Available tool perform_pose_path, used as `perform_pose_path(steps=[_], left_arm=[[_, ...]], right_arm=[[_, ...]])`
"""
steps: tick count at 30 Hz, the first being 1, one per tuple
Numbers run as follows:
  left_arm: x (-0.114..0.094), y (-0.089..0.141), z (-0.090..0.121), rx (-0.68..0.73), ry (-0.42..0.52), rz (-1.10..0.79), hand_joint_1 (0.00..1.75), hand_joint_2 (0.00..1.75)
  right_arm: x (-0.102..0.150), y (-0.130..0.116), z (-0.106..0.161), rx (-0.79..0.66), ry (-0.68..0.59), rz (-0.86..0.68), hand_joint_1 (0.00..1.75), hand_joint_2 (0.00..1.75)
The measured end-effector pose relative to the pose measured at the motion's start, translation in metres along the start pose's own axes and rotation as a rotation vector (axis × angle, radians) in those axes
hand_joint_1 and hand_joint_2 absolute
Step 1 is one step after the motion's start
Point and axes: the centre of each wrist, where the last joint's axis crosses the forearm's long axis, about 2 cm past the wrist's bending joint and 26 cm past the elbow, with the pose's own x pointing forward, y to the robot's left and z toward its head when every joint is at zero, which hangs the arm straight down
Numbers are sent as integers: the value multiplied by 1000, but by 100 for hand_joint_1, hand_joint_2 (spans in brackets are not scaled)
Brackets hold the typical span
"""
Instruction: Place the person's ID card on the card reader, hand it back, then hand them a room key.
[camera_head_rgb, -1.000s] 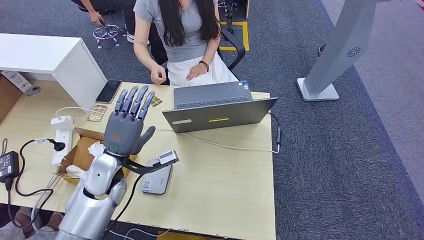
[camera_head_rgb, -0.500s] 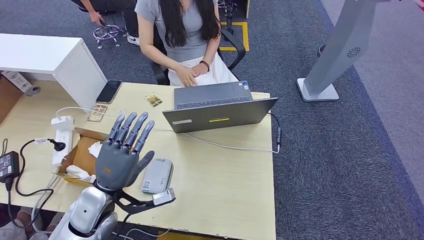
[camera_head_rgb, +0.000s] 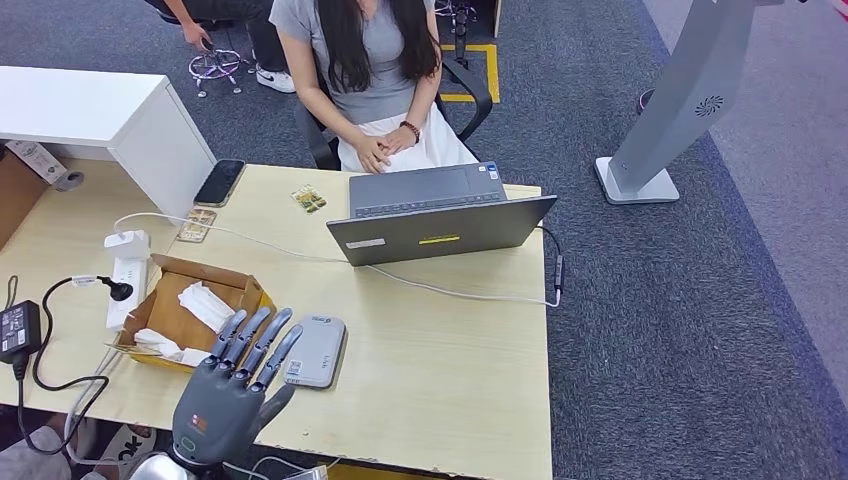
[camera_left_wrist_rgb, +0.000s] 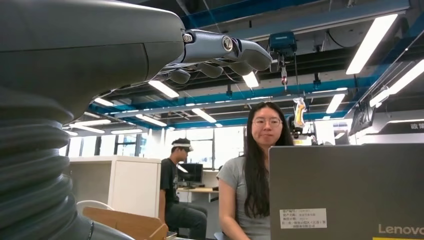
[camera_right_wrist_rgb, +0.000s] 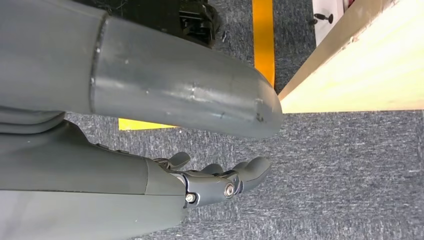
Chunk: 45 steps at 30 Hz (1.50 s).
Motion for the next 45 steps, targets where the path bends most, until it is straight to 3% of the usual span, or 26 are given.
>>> perform_pose_path(steps=[9,16,20,24,27,37,45], left_arm=[[0,1,5,-15,3,3,0,175],[1,3,38,-131,106,58,0,175],[-1,4,51,-164,159,75,0,175],[-11,7,62,-167,211,78,0,175],[-19,12,67,-165,240,66,0,175],[-50,27,71,-133,291,21,0,175],[-74,35,76,-104,375,-33,0,175]], right_arm=[[0,-2,-1,-7,-2,-7,0,0],[-3,-3,0,-29,31,-51,0,0],[-7,-7,1,-76,126,-51,0,0],[-12,-16,2,-143,361,24,0,0],[-16,-20,3,-145,449,75,0,0],[-17,-16,4,-67,489,229,0,0],[-18,-15,5,-54,485,265,0,0]])
